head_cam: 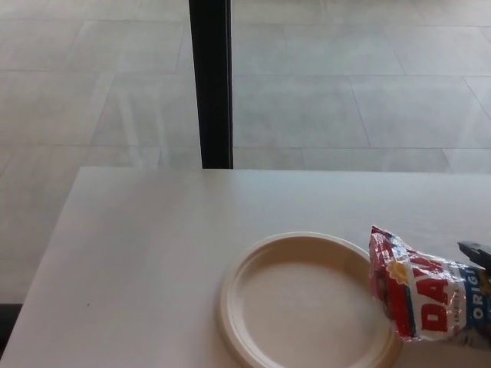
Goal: The robot uses its right hand to pick up a bag of sunflower seeds kept in the middle of the desk and tilts it over a plate kept next to it to pour out a few seeds and then puts the bag of seeds back on the desk
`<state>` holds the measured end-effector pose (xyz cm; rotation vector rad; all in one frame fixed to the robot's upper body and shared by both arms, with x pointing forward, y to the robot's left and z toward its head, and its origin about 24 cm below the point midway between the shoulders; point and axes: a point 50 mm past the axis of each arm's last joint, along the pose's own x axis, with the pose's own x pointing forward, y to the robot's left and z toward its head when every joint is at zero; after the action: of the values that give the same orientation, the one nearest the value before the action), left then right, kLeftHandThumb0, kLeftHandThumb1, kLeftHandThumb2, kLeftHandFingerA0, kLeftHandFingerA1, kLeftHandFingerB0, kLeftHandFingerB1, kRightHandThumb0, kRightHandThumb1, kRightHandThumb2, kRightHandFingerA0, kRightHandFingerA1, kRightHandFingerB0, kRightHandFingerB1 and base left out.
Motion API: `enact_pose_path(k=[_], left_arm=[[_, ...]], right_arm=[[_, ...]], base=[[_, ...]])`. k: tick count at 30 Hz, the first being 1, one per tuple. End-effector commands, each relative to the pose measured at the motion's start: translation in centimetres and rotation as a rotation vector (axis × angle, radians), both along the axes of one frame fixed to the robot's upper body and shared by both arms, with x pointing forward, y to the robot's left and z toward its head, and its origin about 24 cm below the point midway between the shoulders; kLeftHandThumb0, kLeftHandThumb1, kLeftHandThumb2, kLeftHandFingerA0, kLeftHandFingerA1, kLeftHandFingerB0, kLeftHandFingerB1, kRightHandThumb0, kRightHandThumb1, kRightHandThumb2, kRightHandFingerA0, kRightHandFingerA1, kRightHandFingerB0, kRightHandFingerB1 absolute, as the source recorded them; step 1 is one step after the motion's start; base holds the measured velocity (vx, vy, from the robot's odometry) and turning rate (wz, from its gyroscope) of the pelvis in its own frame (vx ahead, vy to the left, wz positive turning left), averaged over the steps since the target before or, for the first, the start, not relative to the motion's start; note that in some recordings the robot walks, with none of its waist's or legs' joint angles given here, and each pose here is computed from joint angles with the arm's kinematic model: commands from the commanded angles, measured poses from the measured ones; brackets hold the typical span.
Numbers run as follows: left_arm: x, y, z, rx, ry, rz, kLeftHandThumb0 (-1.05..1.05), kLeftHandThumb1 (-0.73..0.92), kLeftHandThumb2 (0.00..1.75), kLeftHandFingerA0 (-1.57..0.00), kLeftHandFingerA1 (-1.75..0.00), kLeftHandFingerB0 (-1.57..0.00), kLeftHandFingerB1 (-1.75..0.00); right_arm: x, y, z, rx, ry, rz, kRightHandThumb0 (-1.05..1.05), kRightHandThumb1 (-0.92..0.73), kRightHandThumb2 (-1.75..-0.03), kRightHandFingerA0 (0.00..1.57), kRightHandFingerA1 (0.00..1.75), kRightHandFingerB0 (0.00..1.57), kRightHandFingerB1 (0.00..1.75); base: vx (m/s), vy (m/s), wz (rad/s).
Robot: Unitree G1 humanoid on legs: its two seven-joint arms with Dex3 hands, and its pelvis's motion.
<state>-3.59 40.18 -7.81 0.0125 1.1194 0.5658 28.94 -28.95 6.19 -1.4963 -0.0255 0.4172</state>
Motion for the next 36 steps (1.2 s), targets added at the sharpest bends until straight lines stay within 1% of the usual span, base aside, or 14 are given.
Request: enact_pose_path(k=[1, 6, 8, 20, 25, 27, 28, 29, 30, 31, 32, 33, 35, 36], left_arm=[[0.0, 0.4, 0.4, 0.039, 0.002, -0.019, -0.54, 0.71, 0.74, -0.35, -0.68, -0.2, -0.54], [0.0, 0.4, 0.3, 0.016, -0.044, 0.043, -0.52, 0.64, 0.88, -0.33, -0.69, -0.18, -0.56], [0.1, 0.3, 0.4, 0.032, -0.02, -0.014, -0.52, 0.71, 0.76, -0.33, -0.68, -0.19, -0.54], [0.5, 0.4, 0.4, 0.065, 0.05, -0.106, -0.47, 0.74, 0.74, -0.35, -0.68, -0.23, -0.55], [0.4, 0.5, 0.4, 0.047, 0.025, -0.067, -0.46, 0.72, 0.74, -0.36, -0.69, -0.22, -0.55], [0.4, 0.5, 0.4, 0.065, 0.044, -0.087, -0.49, 0.71, 0.72, -0.36, -0.68, -0.23, -0.54], [0.4, 0.5, 0.4, 0.066, 0.047, -0.088, -0.5, 0.71, 0.72, -0.38, -0.69, -0.25, -0.55], [0.4, 0.5, 0.4, 0.068, 0.05, -0.088, -0.5, 0.71, 0.72, -0.38, -0.69, -0.25, -0.55], [0.4, 0.5, 0.5, 0.067, 0.049, -0.094, -0.51, 0.7, 0.74, -0.35, -0.68, -0.27, -0.56], [0.4, 0.5, 0.5, 0.069, 0.056, -0.11, -0.51, 0.73, 0.71, -0.34, -0.65, -0.25, -0.54], [0.4, 0.6, 0.5, 0.074, 0.068, -0.123, -0.51, 0.73, 0.72, -0.33, -0.65, -0.24, -0.54], [0.5, 0.6, 0.5, 0.073, 0.068, -0.123, -0.51, 0.73, 0.72, -0.33, -0.65, -0.24, -0.54], [0.3, 0.6, 0.5, 0.086, 0.077, -0.116, -0.53, 0.71, 0.71, -0.35, -0.65, -0.25, -0.54], [0.2, 0.6, 0.5, 0.08, 0.07, -0.117, -0.56, 0.69, 0.72, -0.34, -0.66, -0.25, -0.54]], right_arm=[[0.1, 0.5, 0.0, 0.006, -0.033, 0.018, -0.88, -0.51, -0.84, 0.0, 0.0, 0.0, 0.08], [0.3, 0.8, -0.5, -0.043, 0.017, 0.0, -0.85, -0.5, -0.83, 0.0, 0.08, 0.0, 0.11], [0.3, 0.6, -0.8, -0.078, 0.071, -0.018, -0.86, -0.48, -0.78, 0.0, 0.0, 0.0, 0.09], [0.1, -1.5, -3.3, -0.17, 0.347, -0.243, -0.82, -0.48, -0.75, 0.0, 0.0, 0.1, 0.08], [0.2, -1.7, -3.7, -0.163, 0.359, -0.301, -0.64, -0.36, -0.66, 0.0, 0.1, 0.0, 0.18], [0.2, -1.7, -3.7, -0.125, 0.333, -0.312, -0.35, -0.48, -0.64, 0.0, 0.02, 0.05, 0.28], [0.2, -1.7, -3.7, -0.103, 0.311, -0.32, -0.12, -0.56, -0.56, 0.0, 0.3, 0.13, 0.35], [0.2, -1.6, -3.8, -0.073, 0.28, -0.329, -0.12, -0.56, -0.56, 0.0, 0.3, 0.13, 0.35], [0.2, -1.5, -3.8, -0.053, 0.268, -0.33, -0.03, -0.43, -0.9, 0.12, 0.64, 0.1, 0.5], [0.1, -1.5, -3.8, -0.022, 0.249, -0.331, -0.04, -0.68, -0.58, 0.11, 1.11, 0.25, 0.39], [0.0, -1.5, -3.9, -0.005, 0.239, -0.33, -0.15, -0.75, -0.59, 0.3, 1.21, 0.25, 0.41], [0.0, -1.5, -3.9, -0.001, 0.239, -0.329, -0.15, -0.75, -0.59, 0.3, 1.21, 0.25, 0.41], [-0.2, -1.5, -4.1, 0.041, 0.23, -0.299, -0.14, -0.79, -0.63, 0.63, 1.23, 0.29, 0.43], [-0.4, -1.4, -4.3, 0.052, 0.227, -0.287, -0.16, -0.81, -0.64, 0.69, 1.26, 0.31, 0.45]], base=[[0.0, 0.0, 0.0], [0.0, 0.0, 0.0], [0.0, 0.0, 0.0], [0.0, 0.0, 0.0], [0.0, 0.0, 0.0], [0.0, 0.0, 0.0], [0.0, 0.0, 0.0], [0.0, 0.0, 0.0], [0.0, 0.0, 0.0], [0.0, 0.0, 0.0], [0.0, 0.0, 0.0], [0.0, 0.0, 0.0], [0.0, 0.0, 0.0], [0.0, 0.0, 0.0]])
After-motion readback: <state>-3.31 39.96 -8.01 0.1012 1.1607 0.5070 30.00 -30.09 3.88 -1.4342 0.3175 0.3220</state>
